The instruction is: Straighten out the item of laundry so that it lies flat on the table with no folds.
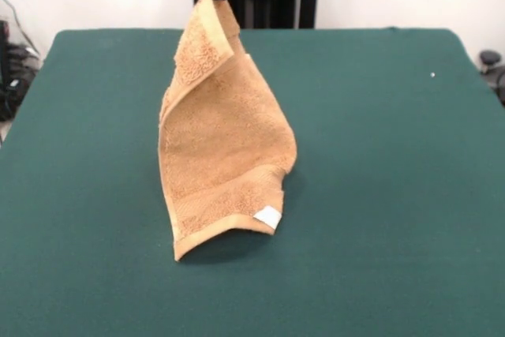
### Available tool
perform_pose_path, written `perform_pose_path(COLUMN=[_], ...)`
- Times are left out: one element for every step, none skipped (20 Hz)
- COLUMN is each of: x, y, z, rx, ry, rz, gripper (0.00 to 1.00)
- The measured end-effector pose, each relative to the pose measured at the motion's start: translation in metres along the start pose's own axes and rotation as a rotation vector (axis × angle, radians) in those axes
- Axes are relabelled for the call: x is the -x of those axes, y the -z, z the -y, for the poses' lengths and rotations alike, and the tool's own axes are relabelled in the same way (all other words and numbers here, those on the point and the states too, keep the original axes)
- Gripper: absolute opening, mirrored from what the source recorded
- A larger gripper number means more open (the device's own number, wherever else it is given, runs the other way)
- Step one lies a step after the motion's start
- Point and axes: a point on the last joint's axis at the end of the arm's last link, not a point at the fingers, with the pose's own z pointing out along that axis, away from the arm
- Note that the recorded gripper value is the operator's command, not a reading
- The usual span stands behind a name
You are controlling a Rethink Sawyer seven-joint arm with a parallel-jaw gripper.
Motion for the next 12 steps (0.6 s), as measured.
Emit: perform_pose_path(x=[0.0, -0.001, -0.001, -0.002, -0.005, -0.007, -0.009, -0.012, -0.014, -0.016, -0.017, -0.018], y=[-0.001, -0.002, -0.003, -0.005, -0.008, -0.009, -0.01, -0.012, -0.012, -0.013, -0.014, -0.014], z=[0.001, 0.001, 0.001, 0.002, 0.001, 0.0, -0.001, -0.004, -0.006, -0.008, -0.01, -0.011], rx=[0.005, 0.011, 0.018, 0.026, 0.036, 0.039, 0.042, 0.051, 0.058, 0.065, 0.073, 0.081], ry=[-0.005, -0.01, -0.014, -0.019, -0.024, -0.024, -0.024, -0.023, -0.024, -0.025, -0.027, -0.029], rz=[-0.005, -0.009, -0.014, -0.021, -0.035, -0.04, -0.046, -0.055, -0.061, -0.067, -0.073, -0.078], gripper=[0.0, 0.0, 0.0, 0.0, 0.0, 0.0, 0.0, 0.0, 0.0, 0.0, 0.0, 0.0])
